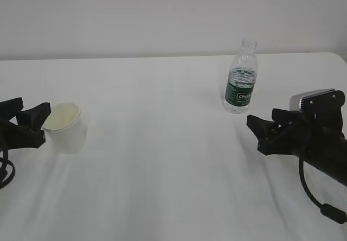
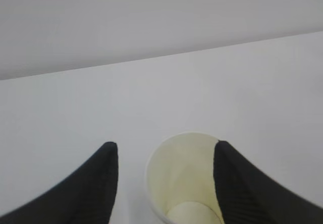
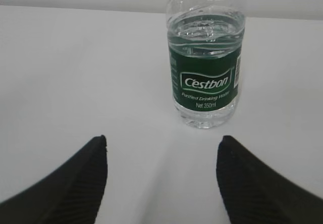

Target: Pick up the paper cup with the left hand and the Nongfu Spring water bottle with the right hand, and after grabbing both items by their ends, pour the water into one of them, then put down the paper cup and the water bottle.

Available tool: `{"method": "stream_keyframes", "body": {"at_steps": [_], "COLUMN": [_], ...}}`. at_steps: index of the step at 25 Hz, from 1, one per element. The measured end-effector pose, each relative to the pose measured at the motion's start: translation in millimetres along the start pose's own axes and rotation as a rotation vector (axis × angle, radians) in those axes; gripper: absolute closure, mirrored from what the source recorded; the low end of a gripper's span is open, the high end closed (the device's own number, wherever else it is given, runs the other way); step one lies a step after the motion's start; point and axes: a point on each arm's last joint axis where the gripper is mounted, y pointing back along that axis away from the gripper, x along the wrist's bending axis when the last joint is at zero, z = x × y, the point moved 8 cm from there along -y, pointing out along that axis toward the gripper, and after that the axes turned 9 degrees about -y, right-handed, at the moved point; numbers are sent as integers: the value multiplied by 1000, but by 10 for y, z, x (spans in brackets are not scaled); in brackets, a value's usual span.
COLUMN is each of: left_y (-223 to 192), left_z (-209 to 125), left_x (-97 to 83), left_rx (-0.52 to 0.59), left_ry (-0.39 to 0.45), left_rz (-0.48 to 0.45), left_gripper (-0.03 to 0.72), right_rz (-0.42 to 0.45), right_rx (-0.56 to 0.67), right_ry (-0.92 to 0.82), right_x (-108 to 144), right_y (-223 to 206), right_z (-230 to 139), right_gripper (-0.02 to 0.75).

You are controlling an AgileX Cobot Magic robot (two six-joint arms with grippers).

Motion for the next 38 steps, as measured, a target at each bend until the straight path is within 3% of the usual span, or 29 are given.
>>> {"method": "stream_keyframes", "body": {"at_steps": [11,19,24,38], "left_y": [63,181,235,232], "left_z": [-30,-158,-208,-284], "left_x": [-162,-220,-279,-250], "left_rx": [5,49,65,93], "left_ry": [-40,-43,-53,-40], "left_rz": [-91,-118,-150,-131], "left_gripper": [256,188,175,94], "right_rz": [2,-2,-25,-31], "right_rx": [0,-1,-7,-41], "right_ry": [-1,15,11,17], "right_x": [2,-3,-43,-112], "right_y": [-1,-1,-1,-216], "right_z": [1,3,14,80], "right_gripper": [220,216,163,143]}}
